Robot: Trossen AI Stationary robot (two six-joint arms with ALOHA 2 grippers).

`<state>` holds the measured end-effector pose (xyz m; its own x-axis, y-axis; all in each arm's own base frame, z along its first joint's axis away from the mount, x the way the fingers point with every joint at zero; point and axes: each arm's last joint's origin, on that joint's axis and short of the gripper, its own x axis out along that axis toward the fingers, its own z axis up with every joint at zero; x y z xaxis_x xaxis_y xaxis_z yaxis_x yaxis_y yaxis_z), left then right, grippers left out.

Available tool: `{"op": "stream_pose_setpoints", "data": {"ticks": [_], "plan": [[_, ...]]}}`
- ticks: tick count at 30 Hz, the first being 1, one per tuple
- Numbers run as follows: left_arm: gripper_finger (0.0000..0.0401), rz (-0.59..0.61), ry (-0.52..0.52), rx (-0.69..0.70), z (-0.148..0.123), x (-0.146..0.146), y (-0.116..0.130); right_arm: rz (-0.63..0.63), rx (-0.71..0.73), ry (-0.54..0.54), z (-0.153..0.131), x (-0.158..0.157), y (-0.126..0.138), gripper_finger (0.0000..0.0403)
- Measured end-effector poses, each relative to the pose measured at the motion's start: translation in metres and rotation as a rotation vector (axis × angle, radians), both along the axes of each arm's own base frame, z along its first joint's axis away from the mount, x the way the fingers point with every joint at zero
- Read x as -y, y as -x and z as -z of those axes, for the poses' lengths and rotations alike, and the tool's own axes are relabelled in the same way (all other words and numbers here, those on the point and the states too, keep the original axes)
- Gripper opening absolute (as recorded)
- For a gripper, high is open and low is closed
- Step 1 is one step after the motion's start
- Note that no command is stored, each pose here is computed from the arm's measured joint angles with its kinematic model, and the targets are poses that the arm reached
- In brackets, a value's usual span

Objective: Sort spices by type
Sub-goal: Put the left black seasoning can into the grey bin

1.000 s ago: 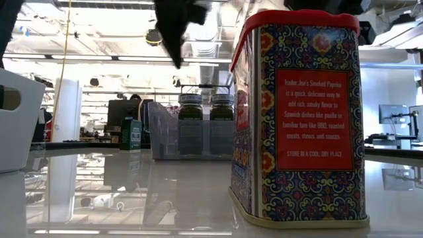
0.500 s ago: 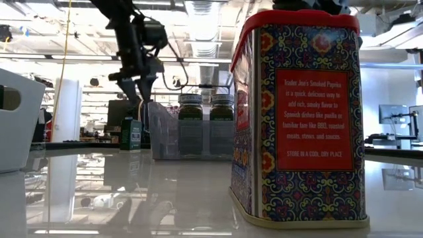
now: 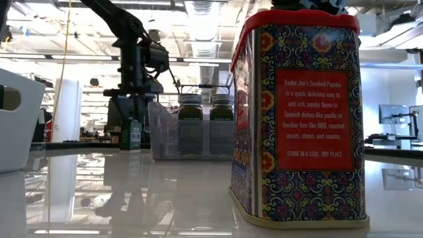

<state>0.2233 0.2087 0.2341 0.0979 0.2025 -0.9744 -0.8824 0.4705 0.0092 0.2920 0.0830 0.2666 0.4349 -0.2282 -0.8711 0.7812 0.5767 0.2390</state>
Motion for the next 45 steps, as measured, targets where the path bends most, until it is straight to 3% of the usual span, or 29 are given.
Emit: {"op": "stream_pose_setpoints", "data": {"ticks": [11,22,26,30,36,45], "plan": [[0.0243,-0.041,0.018,0.003,0.021,0.0,0.005,0.011,-0.001,0.001,0.0,0.004,-0.001,0.0338],[0.0127,-0.039,0.023,0.028,0.023,0.0,0.004,0.011,0.002,0.001,0.0,0.004,-0.001,0.0338],[0.0117,0.015,0.058,0.056,0.017,0.003,0.003,0.01,0.002,0.002,0.0,0.004,-0.001,0.0338],[0.0117,0.082,0.029,0.084,-0.007,0.015,0.003,0.003,0.0,0.004,0.0,0.003,-0.001,0.0338],[0.0117,0.211,-0.042,0.161,-0.059,0.063,0.014,-0.035,-0.005,0.017,0.0,-0.002,0.0,0.0338],[0.0117,0.41,-0.072,0.326,-0.11,0.19,0.042,-0.107,-0.012,0.032,0.0,-0.014,0.004,0.0338]]}}
